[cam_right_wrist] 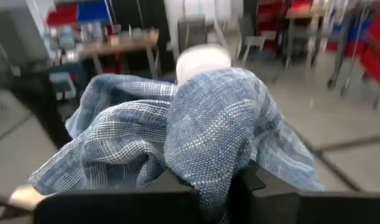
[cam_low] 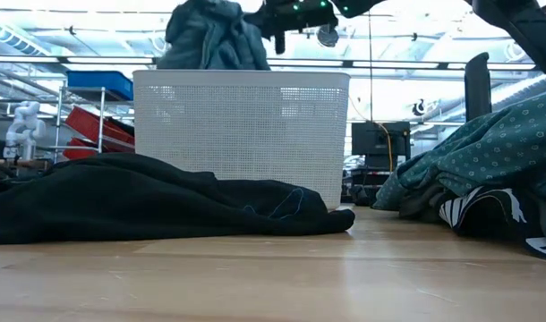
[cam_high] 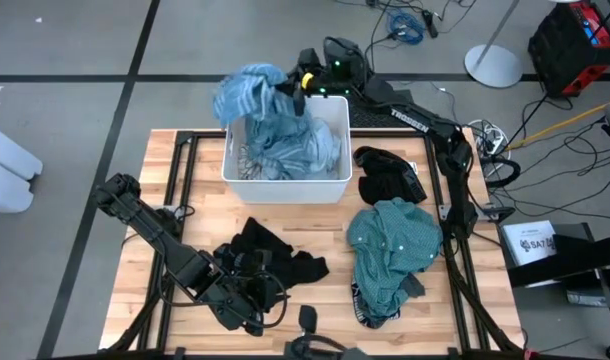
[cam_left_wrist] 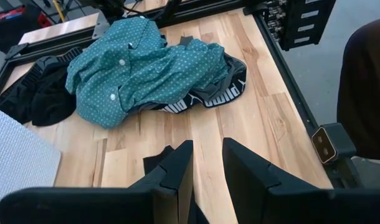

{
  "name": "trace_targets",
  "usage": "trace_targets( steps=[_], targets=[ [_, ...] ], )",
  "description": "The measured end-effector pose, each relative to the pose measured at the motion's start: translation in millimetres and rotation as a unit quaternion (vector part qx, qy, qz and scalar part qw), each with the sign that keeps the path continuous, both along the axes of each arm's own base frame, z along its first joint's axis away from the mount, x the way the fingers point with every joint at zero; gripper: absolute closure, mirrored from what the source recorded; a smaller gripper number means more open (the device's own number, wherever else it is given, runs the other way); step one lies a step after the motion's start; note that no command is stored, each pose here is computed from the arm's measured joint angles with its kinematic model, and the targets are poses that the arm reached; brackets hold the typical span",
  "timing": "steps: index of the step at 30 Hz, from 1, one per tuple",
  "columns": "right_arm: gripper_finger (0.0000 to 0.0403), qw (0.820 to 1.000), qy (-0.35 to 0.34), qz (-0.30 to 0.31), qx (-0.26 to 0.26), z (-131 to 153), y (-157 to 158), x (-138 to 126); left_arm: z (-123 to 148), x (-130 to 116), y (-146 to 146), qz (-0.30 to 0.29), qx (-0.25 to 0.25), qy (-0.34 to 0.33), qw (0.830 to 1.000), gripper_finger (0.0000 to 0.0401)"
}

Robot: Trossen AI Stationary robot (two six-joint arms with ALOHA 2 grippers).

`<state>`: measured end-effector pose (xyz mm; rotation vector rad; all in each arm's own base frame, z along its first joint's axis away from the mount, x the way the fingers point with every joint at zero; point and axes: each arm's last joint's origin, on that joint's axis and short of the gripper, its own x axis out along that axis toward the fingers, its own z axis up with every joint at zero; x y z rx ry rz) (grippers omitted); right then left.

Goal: Sort clothes
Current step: Put the blue striped shirt into the white bin

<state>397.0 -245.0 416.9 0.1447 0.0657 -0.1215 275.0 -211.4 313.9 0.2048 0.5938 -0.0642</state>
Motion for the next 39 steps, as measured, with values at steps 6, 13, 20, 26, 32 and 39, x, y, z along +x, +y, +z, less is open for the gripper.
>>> trace_targets(
  steps=[6,13,20,26,32,39],
  targets=[
    [0.0382,0.991,0.110,0.023,0.070,-21.7,-14.1,-21.3,0.0,0.0,0.0,0.000,0.000,0.000,1.000,0.0305],
    [0.0382,0.961,0.267,0.005,0.068,-50.2,-16.1,-41.9,0.0,0.0,0.0,0.000,0.000,0.000,1.000,0.0305],
    [0.0382,0.938,0.346,0.001,0.021,-64.9,-4.5,-37.1,0.0,0.2,0.2,-0.001,0.001,0.000,1.000,0.0305],
    [0.0382,0.912,0.408,0.035,0.027,-95.6,5.3,-21.3,-0.1,0.6,0.9,0.000,0.002,0.000,1.000,0.0305],
    [0.0382,0.852,0.522,0.031,0.019,-140.2,9.4,-10.7,-0.2,1.3,2.0,0.003,0.002,0.001,1.000,0.0305],
    [0.0382,0.781,0.621,0.060,0.013,-165.6,22.2,-12.8,-0.6,0.9,2.1,0.003,0.004,0.004,1.000,0.0305]
  ],
)
